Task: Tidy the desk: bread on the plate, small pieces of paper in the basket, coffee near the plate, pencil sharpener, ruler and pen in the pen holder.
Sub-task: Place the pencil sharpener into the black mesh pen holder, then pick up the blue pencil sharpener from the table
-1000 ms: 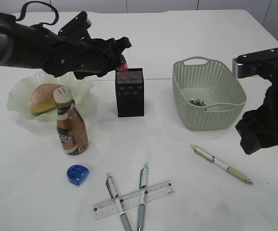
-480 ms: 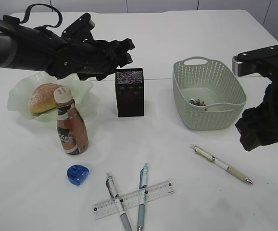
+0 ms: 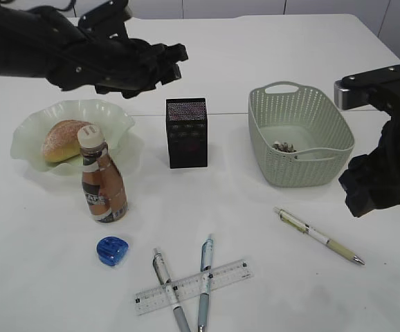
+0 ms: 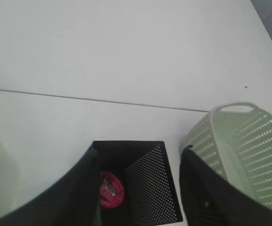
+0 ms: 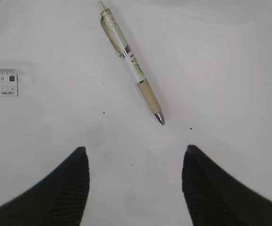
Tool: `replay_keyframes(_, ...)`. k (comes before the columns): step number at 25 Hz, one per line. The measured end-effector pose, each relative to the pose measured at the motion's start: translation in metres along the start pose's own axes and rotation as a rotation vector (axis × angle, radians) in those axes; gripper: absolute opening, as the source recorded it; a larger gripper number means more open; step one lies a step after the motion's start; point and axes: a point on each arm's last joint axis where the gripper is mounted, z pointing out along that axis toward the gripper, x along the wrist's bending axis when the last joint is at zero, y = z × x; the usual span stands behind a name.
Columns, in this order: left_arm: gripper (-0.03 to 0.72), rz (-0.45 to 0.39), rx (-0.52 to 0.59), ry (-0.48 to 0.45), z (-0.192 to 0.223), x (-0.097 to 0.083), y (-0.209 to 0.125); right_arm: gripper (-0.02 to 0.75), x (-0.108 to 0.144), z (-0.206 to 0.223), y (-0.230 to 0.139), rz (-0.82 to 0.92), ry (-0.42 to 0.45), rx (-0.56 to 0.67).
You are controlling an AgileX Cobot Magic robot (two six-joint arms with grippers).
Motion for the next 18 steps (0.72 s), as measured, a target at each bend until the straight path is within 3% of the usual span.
replay_keyframes(8,0.403,0.171,0.052,0.167,-0.043,-0.002,0.023,0.458,0.000,0.000,0.000,0.000,0.000,-0.003)
replay_keyframes(13,0.403,0.234,0.227,0.230,-0.050,0.005,0.010,0.458,0.000,0.000,0.000,0.000,0.000,-0.004)
replay_keyframes(18,0.403,0.323,0.361,0.226,-0.072,0.001,0.009,0.458,0.000,0.000,-0.001,0.000,0.000,0.008)
